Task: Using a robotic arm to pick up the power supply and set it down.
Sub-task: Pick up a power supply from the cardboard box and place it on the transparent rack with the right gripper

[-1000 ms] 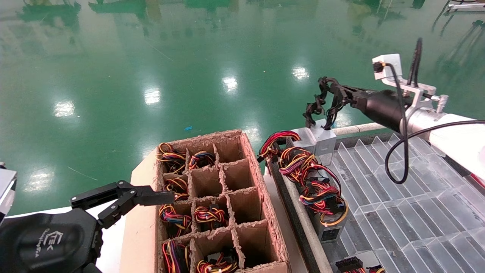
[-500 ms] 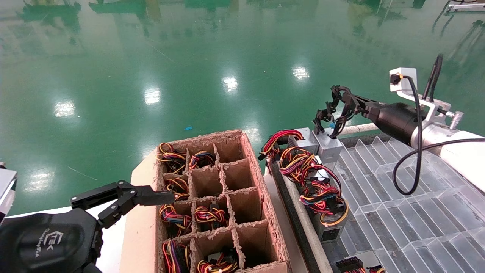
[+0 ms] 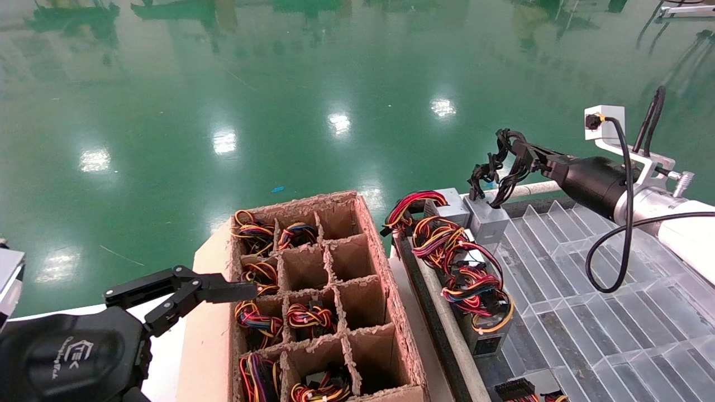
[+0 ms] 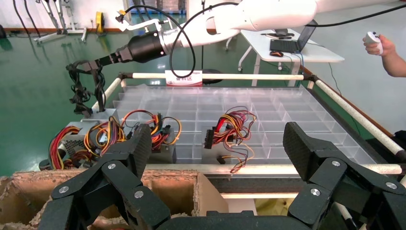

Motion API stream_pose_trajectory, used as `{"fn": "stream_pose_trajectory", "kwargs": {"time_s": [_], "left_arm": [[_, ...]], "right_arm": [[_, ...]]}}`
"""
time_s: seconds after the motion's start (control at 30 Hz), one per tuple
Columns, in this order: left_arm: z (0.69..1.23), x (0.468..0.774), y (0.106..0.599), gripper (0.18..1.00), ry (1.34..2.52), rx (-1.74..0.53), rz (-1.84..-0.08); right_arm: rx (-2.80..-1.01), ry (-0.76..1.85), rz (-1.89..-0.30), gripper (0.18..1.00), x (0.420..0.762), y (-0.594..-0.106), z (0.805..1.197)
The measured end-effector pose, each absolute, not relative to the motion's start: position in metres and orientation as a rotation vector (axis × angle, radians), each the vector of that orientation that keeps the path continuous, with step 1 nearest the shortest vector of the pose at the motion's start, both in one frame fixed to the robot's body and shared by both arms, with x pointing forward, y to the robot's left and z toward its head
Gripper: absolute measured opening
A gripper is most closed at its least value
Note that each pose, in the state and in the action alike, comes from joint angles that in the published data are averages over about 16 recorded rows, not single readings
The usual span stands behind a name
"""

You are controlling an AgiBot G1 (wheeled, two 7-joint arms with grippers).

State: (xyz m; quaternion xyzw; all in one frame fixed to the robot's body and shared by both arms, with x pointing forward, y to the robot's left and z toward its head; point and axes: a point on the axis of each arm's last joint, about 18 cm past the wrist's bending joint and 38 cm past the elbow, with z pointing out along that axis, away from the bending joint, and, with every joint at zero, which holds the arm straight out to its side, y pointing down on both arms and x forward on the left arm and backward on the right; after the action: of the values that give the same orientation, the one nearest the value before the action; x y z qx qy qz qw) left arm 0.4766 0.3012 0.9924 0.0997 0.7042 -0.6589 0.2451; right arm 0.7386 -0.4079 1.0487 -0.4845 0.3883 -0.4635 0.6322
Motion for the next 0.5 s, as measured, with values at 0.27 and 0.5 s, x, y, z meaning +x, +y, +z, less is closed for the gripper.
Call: {"fn": "stream_pose_trajectory", "kwargs": {"time_s": [0.27,0.5], "left_arm": [[0.9924,0.4766,0.3012,1.000,1.922,0.272,-1.798],[0.9924,0.4766,0.3012,1.000,1.922,0.272,-1.798]], "right_arm": [[-1.106,0.887,-1.055,0.194,0.7401,-0.4045,1.0471],[-1.105,0.893,-1.046,0.194,0.7410,-0.4038,1.0426]]}}
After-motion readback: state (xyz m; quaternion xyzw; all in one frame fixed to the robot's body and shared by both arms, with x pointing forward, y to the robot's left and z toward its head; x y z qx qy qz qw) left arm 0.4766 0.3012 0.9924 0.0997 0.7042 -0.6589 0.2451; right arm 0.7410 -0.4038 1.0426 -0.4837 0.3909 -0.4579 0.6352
